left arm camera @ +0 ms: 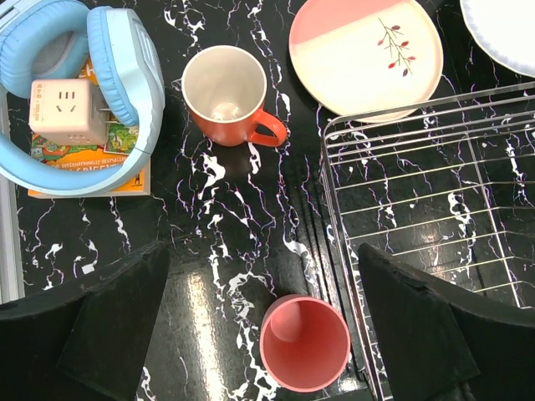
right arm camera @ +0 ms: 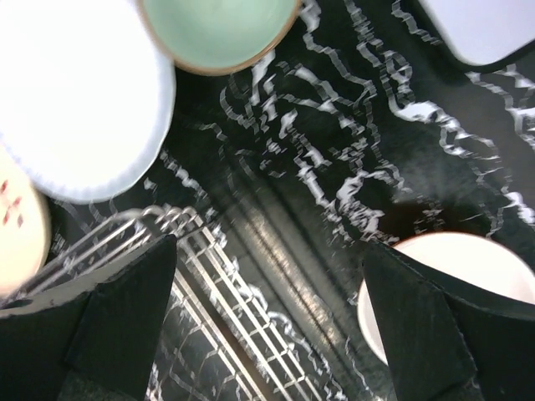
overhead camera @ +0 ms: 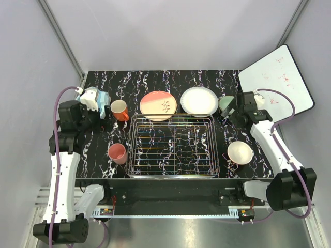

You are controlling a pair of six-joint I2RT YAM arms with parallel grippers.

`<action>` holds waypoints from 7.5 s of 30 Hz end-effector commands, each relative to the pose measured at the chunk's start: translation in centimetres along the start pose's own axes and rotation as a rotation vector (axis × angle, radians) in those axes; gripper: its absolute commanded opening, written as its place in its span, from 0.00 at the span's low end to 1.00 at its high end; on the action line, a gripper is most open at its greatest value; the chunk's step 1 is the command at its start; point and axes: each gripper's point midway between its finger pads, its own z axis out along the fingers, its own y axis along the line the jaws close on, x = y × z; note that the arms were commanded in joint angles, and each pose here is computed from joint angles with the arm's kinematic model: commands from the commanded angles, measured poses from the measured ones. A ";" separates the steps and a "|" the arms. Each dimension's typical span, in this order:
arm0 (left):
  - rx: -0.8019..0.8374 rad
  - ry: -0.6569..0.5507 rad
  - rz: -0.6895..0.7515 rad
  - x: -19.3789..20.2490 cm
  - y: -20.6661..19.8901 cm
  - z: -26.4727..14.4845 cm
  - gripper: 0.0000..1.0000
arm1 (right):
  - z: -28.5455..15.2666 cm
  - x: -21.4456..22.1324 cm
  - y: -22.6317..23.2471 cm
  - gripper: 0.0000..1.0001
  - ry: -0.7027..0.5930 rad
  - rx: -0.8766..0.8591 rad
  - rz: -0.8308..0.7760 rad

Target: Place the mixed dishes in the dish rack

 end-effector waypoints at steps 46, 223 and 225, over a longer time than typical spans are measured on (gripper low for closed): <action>-0.002 -0.015 0.021 2.2 0.0 0.1 0.99 | 17.3 -5.3 -2.4 0.28 -0.095 0.212 0.176; 0.148 0.103 0.228 4.9 -2.3 5.2 0.99 | -1.5 6.6 -9.3 0.68 -0.070 0.478 0.206; 0.145 0.114 0.229 5.3 -2.2 5.3 0.99 | -0.9 6.3 -8.7 0.68 -0.061 0.470 0.206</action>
